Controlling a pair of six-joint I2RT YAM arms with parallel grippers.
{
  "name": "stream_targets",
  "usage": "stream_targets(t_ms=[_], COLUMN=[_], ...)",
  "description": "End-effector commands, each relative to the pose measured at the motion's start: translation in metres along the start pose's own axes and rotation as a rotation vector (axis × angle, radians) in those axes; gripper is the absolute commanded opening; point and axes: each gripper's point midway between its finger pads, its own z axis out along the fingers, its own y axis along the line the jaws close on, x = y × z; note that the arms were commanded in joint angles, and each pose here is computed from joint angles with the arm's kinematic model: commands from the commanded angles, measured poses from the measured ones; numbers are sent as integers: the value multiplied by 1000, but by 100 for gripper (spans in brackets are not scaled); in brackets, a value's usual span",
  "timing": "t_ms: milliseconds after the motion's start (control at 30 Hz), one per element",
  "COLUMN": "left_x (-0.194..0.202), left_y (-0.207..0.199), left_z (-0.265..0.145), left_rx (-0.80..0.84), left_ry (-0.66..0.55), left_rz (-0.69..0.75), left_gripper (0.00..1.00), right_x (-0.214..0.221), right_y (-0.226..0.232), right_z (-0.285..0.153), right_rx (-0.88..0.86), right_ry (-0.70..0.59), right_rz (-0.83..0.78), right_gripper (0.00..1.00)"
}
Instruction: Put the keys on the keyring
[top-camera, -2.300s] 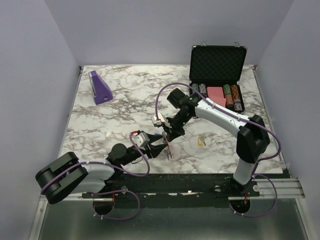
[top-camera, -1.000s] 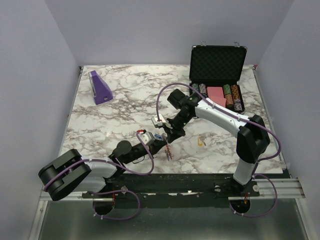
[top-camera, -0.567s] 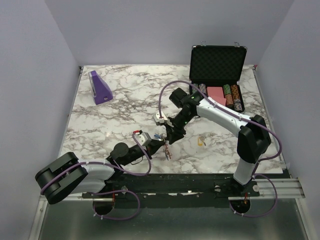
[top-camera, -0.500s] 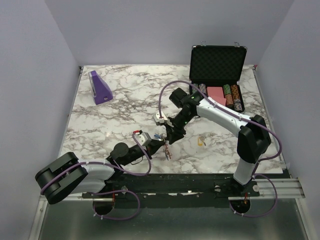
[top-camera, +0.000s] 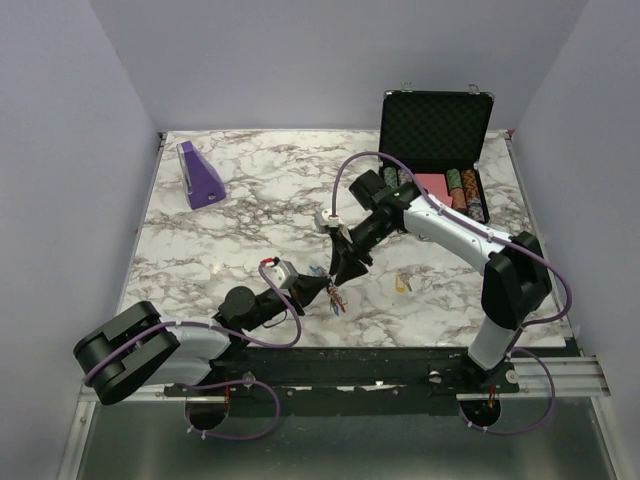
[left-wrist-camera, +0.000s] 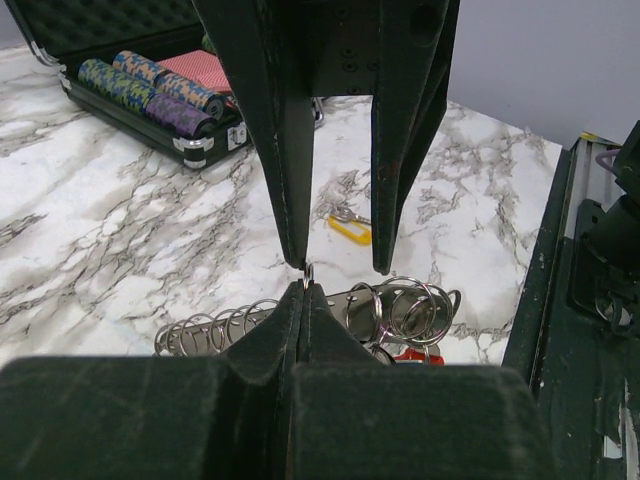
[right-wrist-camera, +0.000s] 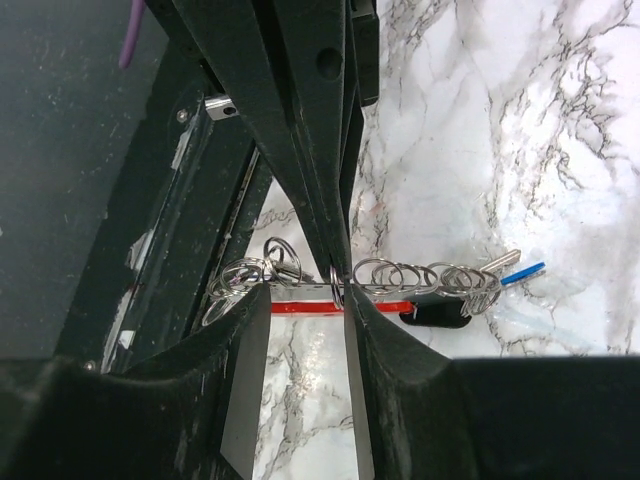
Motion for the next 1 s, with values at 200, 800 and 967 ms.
stream_targets(t_ms=[200, 800, 967], left_x=[-8, -8, -10], left_y=[-9, -12, -12], left_z=[-23, -21, -20], left_rx=[38, 53, 55], left_ry=[-100, -98, -104], left_rz=[15, 13, 12], left_gripper=[0, 0, 0], right_x=[0, 36, 34], right_y=[-3, -22, -21], right_z=[-10, 11, 19], right_rx=[-8, 41, 27], right_ry=[-36, -57, -79], right_rz=[24, 49, 31], right_gripper=[45, 34, 34])
